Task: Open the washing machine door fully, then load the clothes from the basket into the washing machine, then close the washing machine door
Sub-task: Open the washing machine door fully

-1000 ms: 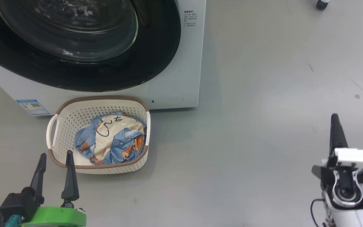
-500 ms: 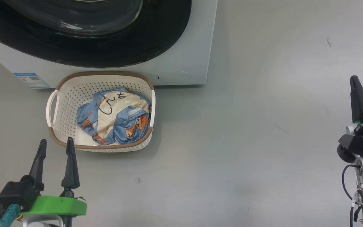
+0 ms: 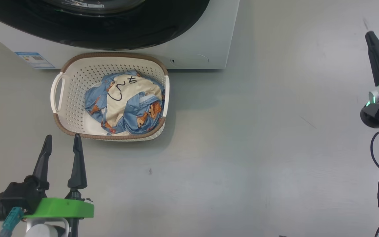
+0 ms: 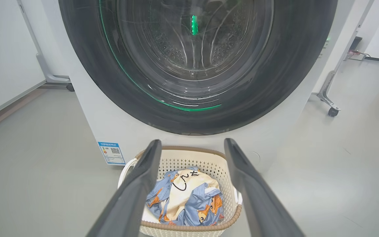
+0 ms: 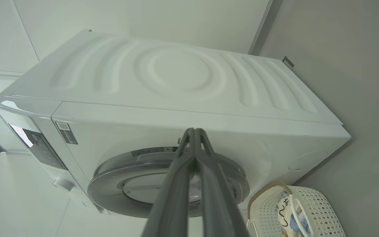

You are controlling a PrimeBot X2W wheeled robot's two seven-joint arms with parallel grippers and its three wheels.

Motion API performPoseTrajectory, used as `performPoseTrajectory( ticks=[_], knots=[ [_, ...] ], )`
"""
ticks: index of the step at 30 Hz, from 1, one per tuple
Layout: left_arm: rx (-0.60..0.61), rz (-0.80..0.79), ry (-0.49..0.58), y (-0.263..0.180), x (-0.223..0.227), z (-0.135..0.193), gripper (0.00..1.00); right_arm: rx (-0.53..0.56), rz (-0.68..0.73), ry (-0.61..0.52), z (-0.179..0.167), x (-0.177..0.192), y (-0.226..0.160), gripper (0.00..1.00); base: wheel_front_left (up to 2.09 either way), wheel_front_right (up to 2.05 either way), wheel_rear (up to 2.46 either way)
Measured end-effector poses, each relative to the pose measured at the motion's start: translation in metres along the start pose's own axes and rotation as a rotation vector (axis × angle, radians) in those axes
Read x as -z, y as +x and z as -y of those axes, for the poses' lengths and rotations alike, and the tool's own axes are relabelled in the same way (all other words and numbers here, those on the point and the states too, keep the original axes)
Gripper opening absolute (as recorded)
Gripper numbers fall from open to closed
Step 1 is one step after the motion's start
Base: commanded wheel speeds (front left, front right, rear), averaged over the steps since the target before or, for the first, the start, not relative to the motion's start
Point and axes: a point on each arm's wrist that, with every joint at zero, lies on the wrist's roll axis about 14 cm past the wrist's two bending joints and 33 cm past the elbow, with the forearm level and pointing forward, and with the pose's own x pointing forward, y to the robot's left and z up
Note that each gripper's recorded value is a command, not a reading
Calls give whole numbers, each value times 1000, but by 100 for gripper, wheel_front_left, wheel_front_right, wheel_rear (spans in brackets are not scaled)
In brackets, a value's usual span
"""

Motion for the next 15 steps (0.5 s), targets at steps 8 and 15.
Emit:
performPoseTrajectory(
  ticks=[8, 15],
  knots=[
    [7, -32, -4, 1, 12, 3, 100, -58, -92, -13, -14, 18, 33, 0, 0, 0, 0],
    [4, -44, 7, 6, 18, 0, 100, -103, -177, -24, -20, 37, 63, 0, 0, 0, 0]
  ],
)
